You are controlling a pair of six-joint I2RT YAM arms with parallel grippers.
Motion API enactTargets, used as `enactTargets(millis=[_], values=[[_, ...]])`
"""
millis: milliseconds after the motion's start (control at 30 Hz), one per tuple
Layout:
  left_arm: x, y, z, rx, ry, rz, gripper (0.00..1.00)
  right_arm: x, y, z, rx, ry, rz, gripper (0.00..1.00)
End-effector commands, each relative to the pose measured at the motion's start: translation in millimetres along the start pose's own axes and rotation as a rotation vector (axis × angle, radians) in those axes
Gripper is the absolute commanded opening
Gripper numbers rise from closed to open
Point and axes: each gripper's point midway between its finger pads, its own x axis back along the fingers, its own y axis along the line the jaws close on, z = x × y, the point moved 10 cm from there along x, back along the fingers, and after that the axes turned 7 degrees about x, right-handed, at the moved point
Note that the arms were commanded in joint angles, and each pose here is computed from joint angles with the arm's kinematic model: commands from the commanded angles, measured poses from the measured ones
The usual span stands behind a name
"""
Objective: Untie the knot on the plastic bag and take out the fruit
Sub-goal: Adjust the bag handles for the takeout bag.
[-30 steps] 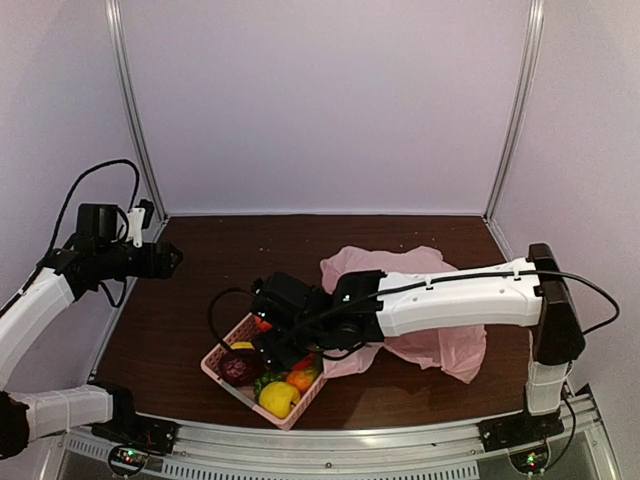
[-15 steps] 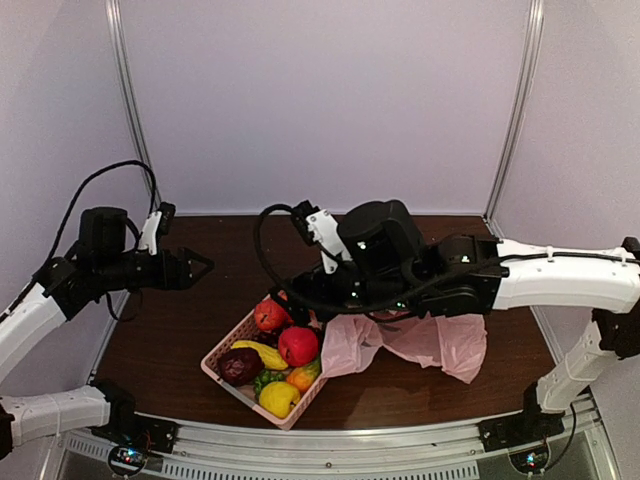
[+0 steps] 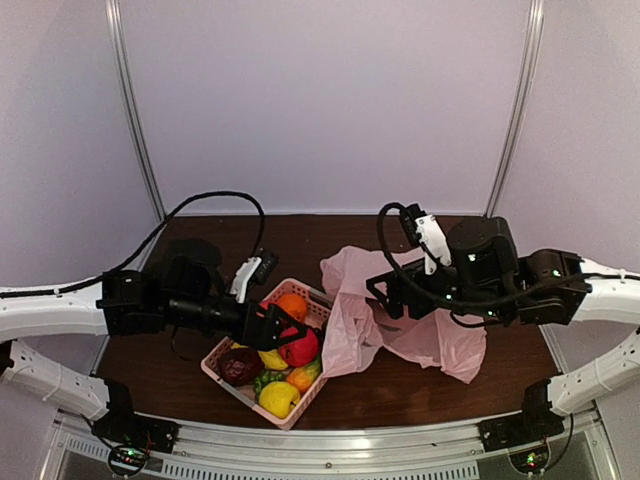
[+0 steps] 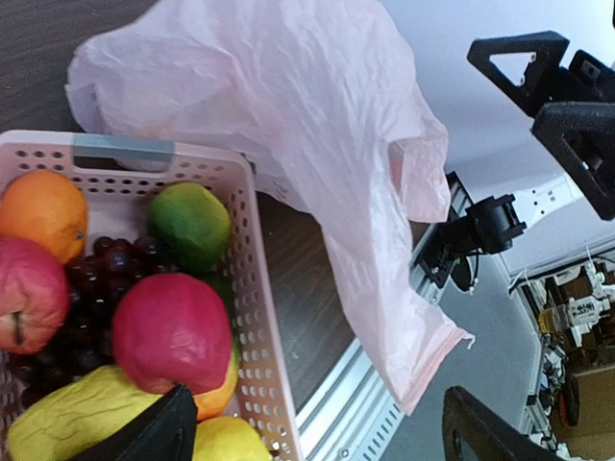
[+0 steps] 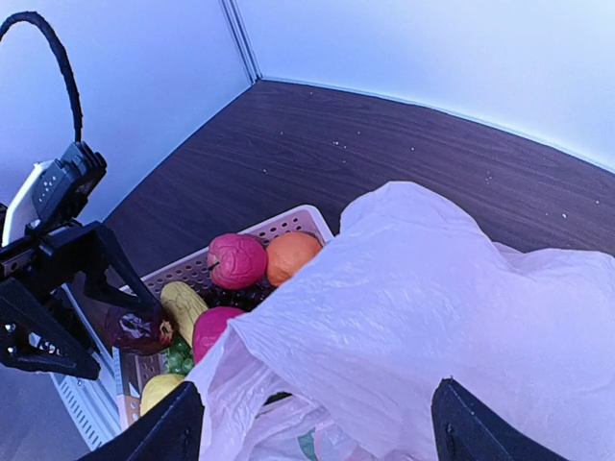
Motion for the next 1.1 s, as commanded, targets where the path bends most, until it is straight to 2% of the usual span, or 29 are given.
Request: enactTargets(millis=[0, 133, 300, 467, 533, 600, 700, 900, 1067], values=[[-22, -40, -14, 0.004, -0.04, 0.137, 0.9, 16, -16, 22, -0.036, 0.014, 0.022, 0.82], [-42, -48, -11, 0.023, -0.003, 0.204, 0.9, 24, -24, 37, -0.067, 0.005, -0.001, 0.8], [-63, -43, -4, 0.056, 0.055, 0.177, 0.91, 31, -28, 43, -0.078, -0.006, -0.016, 0.78], [-83, -46, -5, 0.065, 0.083, 0.18, 0.88, 31, -21, 45, -0.034, -0.029, -0.119, 0.76], [-88, -48, -6, 0.061, 0.086, 0.196, 0.79, 31, -19, 48, -0.018, -0.029, -0.139, 0.75], [-94, -49, -5, 0.07, 0.093, 0.206, 0.59, 30, -19, 53, -0.008, -0.019, -0.145, 0.73], [-96, -49, -6, 0.086, 0.082, 0.217, 0.34, 29, -17, 59, 0.006, -0.008, -0.156, 0.71], [-93, -58, -16, 0.061, 0.05, 0.207, 0.0, 22, -7, 74, 0.083, 0.062, -0.151, 0.59], [-90, -64, -23, 0.03, 0.049, 0.181, 0.0, 11, 2, 86, 0.157, 0.127, -0.132, 0.53]])
